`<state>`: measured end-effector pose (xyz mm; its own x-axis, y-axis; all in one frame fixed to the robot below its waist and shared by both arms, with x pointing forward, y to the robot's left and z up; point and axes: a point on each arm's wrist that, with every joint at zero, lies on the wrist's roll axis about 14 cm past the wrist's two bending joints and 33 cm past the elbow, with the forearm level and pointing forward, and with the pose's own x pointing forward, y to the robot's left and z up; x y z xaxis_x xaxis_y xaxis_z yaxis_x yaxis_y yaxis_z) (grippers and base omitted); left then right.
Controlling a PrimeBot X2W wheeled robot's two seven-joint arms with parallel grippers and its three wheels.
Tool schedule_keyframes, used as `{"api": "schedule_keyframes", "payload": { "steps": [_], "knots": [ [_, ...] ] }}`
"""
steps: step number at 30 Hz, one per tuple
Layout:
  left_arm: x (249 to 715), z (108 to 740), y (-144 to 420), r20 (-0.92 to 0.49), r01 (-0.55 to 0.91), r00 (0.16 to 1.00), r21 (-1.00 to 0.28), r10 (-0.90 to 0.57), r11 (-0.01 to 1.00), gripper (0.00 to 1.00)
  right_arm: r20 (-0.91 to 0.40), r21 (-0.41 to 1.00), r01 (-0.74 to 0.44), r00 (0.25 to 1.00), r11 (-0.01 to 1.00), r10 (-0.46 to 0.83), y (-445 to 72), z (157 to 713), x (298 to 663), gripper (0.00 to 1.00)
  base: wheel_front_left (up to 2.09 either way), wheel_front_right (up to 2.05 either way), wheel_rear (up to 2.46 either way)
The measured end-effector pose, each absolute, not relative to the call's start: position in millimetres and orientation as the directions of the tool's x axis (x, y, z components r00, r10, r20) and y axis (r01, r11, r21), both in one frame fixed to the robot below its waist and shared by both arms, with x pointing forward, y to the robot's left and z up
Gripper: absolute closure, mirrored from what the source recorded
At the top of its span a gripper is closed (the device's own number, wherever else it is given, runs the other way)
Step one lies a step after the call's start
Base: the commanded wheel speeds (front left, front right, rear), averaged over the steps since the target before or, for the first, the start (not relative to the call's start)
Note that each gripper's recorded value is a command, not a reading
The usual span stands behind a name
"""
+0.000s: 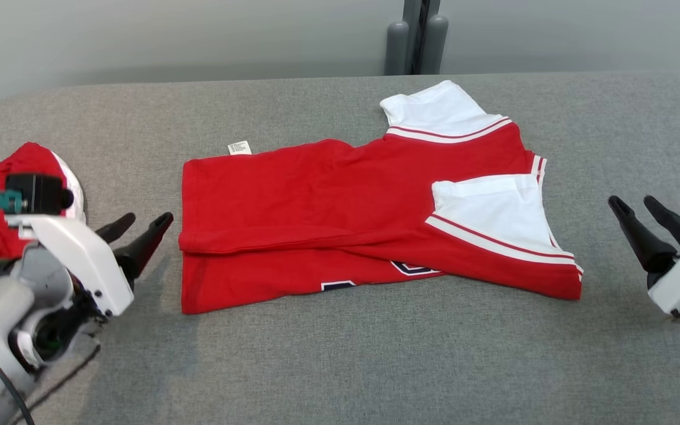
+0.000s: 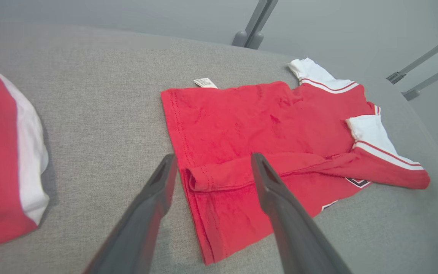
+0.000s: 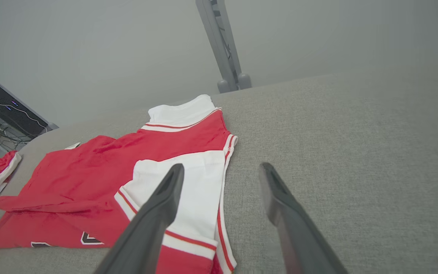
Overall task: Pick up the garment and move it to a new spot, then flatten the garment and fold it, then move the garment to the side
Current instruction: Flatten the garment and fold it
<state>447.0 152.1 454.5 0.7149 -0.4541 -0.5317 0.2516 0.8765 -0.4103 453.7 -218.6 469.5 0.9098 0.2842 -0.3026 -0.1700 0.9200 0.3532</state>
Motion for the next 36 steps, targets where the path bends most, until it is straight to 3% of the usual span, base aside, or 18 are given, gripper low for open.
{"api": "schedule_keyframes", "payload": {
  "steps": [5, 12, 24, 36],
  "knots": [
    [437, 448, 156, -0.469, 0.175, 0.807, -0.39, -0.358, 0.904, 0.0, -0.312, 0.361, -0.128, 0.917, 0.924, 0.249, -224, 453, 439, 0.0, 0.0, 0.0, 0.0],
    [418, 426, 154, -0.457, 0.077, 0.854, -0.366, -0.251, 0.928, 0.0, -0.407, 0.386, -0.087, 0.877, 0.918, 0.254, -215, 420, 421, 0.0, 0.0, 0.0, 0.0],
    [402, 386, 158, -0.568, 0.006, 0.803, -0.298, -0.183, 0.954, 0.0, -0.551, 0.397, -0.076, 0.778, 0.915, 0.303, -191, 384, 417, 0.0, 0.0, 0.0, 0.0],
    [394, 363, 139, -0.636, 0.012, 0.729, -0.357, -0.252, 0.934, 0.0, -0.625, 0.37, -0.028, 0.732, 0.929, 0.271, -197, 367, 419, 0.0, 0.0, 0.0, 0.0]
  ]
}}
